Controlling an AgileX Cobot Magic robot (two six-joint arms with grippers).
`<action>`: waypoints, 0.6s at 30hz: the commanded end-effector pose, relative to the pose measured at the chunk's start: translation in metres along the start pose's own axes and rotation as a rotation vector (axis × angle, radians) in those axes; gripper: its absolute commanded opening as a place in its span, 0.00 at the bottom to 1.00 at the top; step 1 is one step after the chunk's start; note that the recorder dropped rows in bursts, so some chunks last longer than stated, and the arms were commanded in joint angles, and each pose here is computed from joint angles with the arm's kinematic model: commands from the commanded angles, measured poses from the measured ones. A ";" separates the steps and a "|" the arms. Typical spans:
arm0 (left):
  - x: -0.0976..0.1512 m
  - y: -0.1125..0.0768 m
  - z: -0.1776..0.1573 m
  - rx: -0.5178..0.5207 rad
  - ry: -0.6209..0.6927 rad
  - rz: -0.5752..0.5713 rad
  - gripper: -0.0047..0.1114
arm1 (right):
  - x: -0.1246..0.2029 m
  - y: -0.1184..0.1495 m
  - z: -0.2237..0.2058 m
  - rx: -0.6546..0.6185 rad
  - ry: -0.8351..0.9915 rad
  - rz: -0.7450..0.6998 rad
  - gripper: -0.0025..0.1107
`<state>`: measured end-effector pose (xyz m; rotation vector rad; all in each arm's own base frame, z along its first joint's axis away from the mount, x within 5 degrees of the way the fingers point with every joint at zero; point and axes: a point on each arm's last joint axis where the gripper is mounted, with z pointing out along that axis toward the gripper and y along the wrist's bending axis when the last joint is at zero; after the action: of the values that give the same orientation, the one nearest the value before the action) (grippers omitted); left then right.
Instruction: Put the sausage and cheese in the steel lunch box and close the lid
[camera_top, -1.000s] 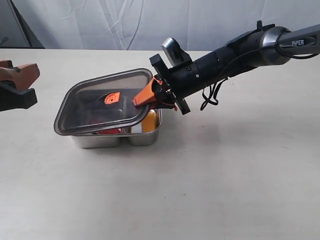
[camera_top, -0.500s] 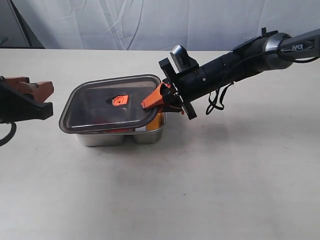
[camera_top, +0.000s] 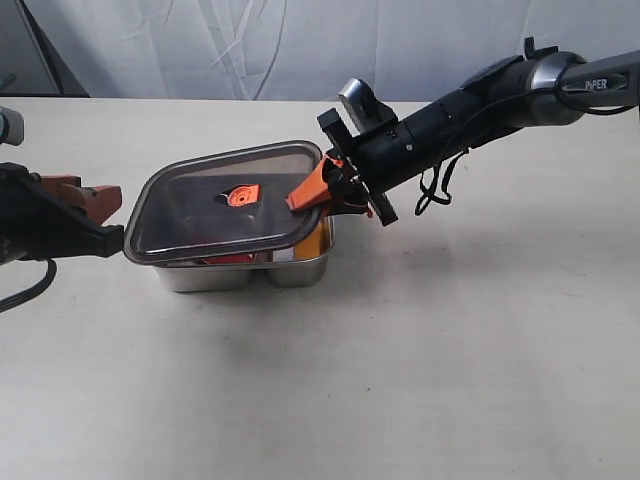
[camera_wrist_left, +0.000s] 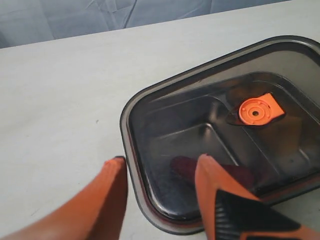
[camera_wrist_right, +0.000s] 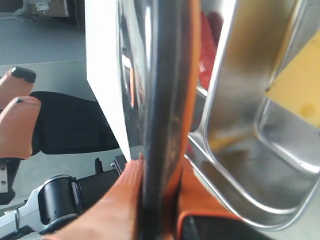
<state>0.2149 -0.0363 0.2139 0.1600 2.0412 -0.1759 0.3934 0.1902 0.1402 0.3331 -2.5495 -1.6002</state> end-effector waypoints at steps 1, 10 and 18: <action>0.000 0.000 0.000 0.004 -0.015 -0.002 0.40 | -0.003 -0.016 -0.010 0.144 -0.017 0.006 0.01; -0.001 0.000 0.000 0.007 -0.024 -0.002 0.40 | -0.003 -0.027 -0.012 0.267 -0.023 0.046 0.01; -0.001 0.000 0.000 0.007 -0.024 -0.002 0.40 | -0.004 -0.028 -0.012 0.278 -0.031 0.053 0.01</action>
<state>0.2158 -0.0368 0.2142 0.1614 2.0312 -0.1813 0.3952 0.1847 0.1324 0.2616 -2.6326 -1.4123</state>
